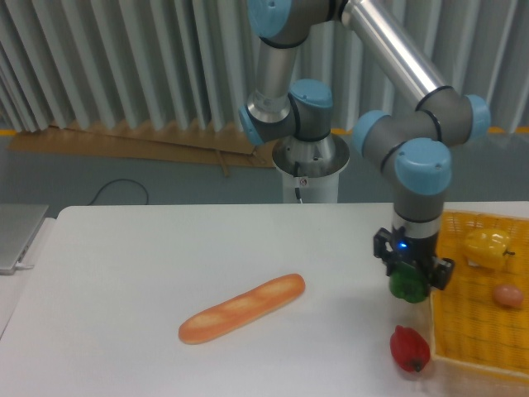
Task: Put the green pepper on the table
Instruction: 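Carry the green pepper out of the basket beside the baguette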
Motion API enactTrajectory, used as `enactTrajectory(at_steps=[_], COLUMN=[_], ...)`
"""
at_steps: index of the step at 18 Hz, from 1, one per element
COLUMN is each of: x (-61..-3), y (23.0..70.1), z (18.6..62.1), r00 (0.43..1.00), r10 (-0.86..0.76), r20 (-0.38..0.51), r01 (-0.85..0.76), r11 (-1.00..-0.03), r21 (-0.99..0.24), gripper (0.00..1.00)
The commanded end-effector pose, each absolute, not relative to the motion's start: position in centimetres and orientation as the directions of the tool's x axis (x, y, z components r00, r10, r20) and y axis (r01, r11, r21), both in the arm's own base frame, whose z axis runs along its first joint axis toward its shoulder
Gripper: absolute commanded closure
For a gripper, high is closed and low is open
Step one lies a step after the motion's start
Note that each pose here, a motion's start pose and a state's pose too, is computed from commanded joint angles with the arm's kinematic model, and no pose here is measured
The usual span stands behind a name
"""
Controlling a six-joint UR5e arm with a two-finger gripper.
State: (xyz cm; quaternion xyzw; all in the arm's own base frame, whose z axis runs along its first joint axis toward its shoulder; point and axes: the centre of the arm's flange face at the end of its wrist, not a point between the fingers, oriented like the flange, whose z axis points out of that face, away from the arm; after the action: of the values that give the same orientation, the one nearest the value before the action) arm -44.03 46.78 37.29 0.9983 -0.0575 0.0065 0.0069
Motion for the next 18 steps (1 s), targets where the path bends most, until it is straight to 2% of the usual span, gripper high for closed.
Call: enactTrajectory(at_steps=[2,10,18], x=[-43.3,-38.6,-33.4], y=[46.8,50.7,54.8], z=[38.3,35.2,36.4], r00=[0.994,0.979,0.952], r10=[-0.109,-0.188,-0.299], r20=[0.031,0.082,0.059], r01=[-0.108,-0.192,-0.302], r11=[-0.994,-0.98,-0.952], r21=[-0.028,0.052,0.049], gripper=[0.26,0.27,0.27])
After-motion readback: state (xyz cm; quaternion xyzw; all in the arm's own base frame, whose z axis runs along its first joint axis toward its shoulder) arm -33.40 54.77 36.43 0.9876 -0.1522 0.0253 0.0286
